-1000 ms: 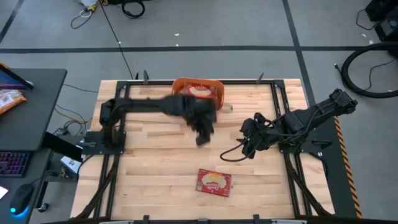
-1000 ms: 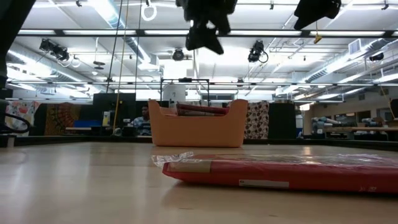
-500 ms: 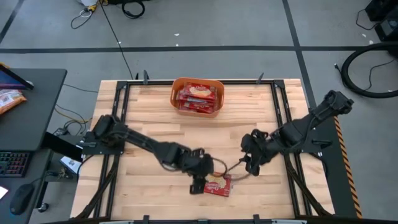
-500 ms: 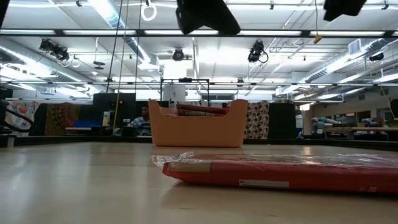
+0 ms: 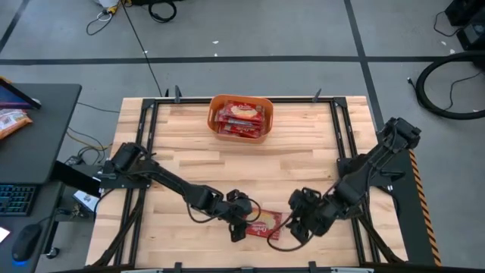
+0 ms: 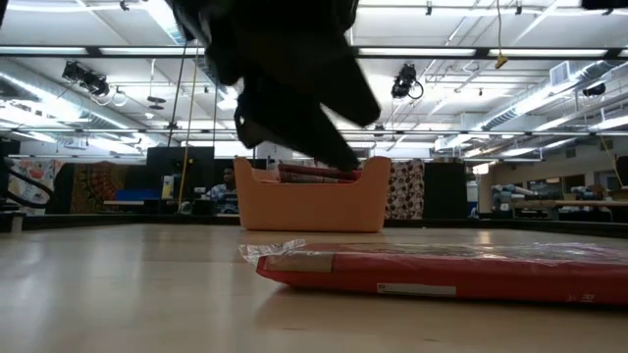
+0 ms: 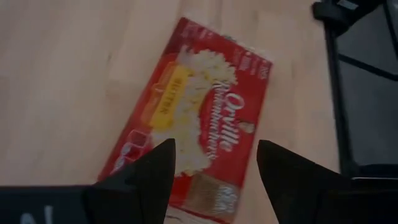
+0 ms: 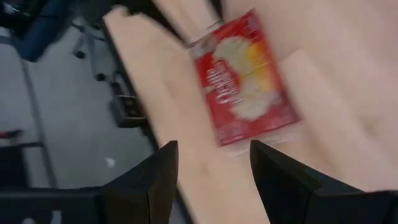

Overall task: Sort popcorn bags into baskets
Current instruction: Put the popcorn bag into the orange bin

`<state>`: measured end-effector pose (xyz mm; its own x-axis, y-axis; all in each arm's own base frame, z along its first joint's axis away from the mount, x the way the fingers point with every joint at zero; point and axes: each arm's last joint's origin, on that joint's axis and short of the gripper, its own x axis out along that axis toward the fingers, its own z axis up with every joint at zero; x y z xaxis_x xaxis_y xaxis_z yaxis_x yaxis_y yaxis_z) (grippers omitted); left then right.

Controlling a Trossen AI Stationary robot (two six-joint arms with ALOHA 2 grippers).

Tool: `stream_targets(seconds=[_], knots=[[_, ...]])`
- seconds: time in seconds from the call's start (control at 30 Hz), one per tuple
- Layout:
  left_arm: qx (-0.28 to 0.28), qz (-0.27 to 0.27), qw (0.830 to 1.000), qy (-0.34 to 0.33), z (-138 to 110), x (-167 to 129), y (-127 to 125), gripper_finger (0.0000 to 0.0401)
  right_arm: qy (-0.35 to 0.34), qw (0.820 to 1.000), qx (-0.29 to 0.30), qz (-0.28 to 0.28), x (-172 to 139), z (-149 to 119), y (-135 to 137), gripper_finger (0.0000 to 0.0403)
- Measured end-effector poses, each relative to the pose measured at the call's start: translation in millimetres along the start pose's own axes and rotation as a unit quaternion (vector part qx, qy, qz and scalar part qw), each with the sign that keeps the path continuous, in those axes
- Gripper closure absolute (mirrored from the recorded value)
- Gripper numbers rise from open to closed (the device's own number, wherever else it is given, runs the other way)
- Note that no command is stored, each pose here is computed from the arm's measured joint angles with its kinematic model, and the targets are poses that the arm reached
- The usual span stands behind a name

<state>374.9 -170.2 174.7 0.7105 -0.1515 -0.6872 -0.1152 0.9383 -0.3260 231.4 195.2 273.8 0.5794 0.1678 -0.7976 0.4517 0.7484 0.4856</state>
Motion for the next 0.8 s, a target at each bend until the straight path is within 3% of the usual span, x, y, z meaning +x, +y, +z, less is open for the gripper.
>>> stream_targets(seconds=[0.4, 0.63, 0.8], knots=[[-0.062, 0.044, 0.997, 0.002, -36, 10, 29, 0.0173, 0.001, 0.995, 0.068, 0.069, 39, -21, 27, 0.0203], [-0.118, 0.101, 0.988, -0.007, -44, 12, 47, 0.0173, 0.012, 0.996, 0.058, 0.065, 48, -21, 26, 0.0204], [-0.184, 0.167, 0.969, -0.002, -42, 10, 68, 0.0173, 0.008, 0.999, 0.014, 0.045, 50, -15, 21, 0.0204]])
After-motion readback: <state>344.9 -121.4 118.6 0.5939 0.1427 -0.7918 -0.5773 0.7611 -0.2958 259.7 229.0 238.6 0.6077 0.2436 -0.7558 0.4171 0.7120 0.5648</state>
